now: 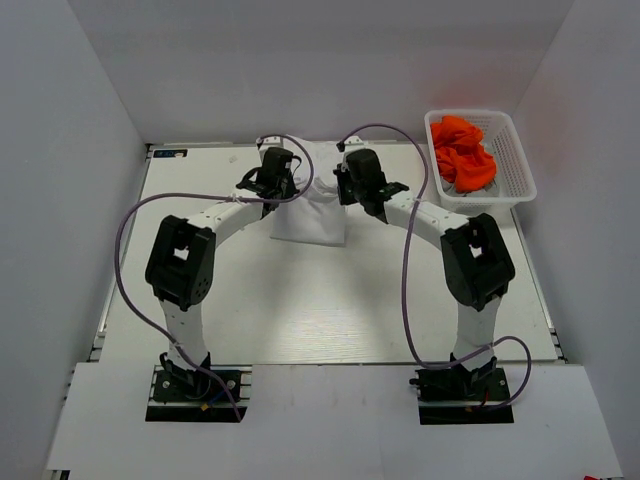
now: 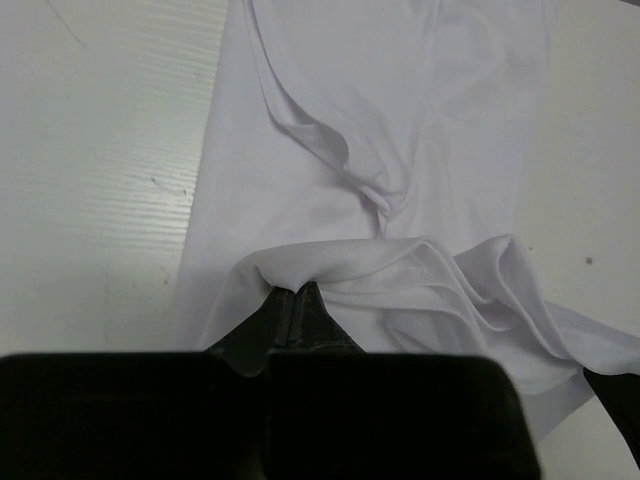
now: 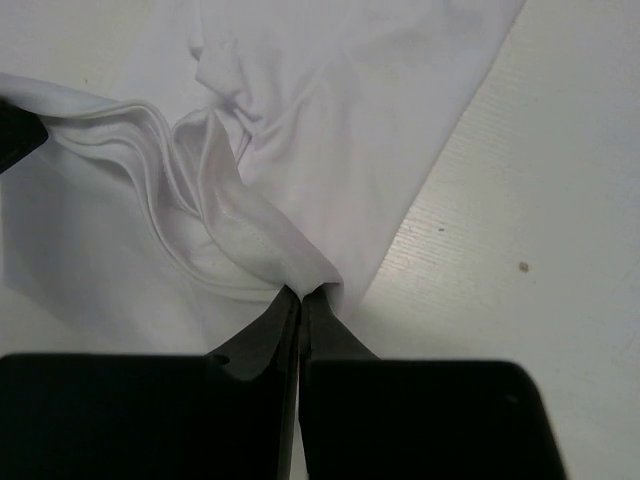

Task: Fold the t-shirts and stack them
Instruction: Fold the folded rectangular tshirt in 1/3 of the way

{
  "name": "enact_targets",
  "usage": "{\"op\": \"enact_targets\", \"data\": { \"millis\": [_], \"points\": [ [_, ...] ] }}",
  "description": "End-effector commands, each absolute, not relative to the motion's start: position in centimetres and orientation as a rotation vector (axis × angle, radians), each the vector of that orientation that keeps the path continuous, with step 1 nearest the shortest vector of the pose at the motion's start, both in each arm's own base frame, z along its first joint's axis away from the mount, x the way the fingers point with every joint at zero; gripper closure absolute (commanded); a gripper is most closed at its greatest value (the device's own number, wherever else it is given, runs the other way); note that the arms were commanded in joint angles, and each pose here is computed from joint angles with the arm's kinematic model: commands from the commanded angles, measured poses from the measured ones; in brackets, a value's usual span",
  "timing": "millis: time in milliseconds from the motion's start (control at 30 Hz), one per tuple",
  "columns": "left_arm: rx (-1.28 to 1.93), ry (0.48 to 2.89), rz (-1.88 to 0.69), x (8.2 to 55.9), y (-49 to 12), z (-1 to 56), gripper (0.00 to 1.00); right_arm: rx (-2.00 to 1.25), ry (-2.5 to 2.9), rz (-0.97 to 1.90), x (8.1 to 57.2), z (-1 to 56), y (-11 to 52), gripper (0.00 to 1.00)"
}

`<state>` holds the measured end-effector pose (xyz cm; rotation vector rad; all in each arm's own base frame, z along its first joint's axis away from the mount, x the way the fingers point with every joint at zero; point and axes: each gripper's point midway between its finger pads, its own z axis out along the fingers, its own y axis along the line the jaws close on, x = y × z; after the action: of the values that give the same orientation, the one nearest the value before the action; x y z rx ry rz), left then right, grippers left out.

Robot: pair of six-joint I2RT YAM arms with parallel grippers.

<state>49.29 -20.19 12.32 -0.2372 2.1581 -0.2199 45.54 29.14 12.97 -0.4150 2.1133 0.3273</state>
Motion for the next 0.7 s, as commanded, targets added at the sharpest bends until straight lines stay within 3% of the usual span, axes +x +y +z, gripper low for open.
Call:
{"op": "enact_targets", "data": {
  "millis": [0,400,433,467,500,533,567,600,667],
  "points": [
    [-0.249,2.112,-0.205,51.2,-19.7,13.8,1.00,-0.466,2.109,0.376,46.8,13.2,30.1,1.00],
    [-0.286,2.134,-0.235,54.1,-20.1,10.9,0.97,-0.392,2.172,0.395,50.8,9.7,29.0,1.00],
    [-0.280,2.128,-0.253,54.2,-20.4,11.1,0.86,-0.358,2.177,0.385,51.3,9.6,28.7,0.92],
    [-0.274,2.140,-0.259,54.1,-20.6,10.6,0.68,-0.345,2.179,0.385,51.6,9.5,28.4,0.74],
    [-0.274,2.129,-0.254,54.5,-20.1,10.8,0.29,-0.334,2.182,0.383,51.8,9.2,28.1,0.51],
    [-0.281,2.115,-0.249,54.8,-20.0,11.2,0.17,-0.322,2.175,0.387,52.2,9.2,28.0,0.10],
    [-0.296,2.116,-0.240,54.8,-19.9,11.5,0.14,-0.333,2.169,0.384,52.4,9.1,27.9,0.10],
    [-0.302,2.112,-0.228,55.0,-19.7,11.9,0.04,-0.337,2.170,0.381,52.5,9.2,27.7,0.10],
    [-0.338,2.117,-0.194,54.6,-18.6,12.7,0.00,-0.341,2.170,0.384,52.4,10.1,27.5,0.10]
  ]
}}
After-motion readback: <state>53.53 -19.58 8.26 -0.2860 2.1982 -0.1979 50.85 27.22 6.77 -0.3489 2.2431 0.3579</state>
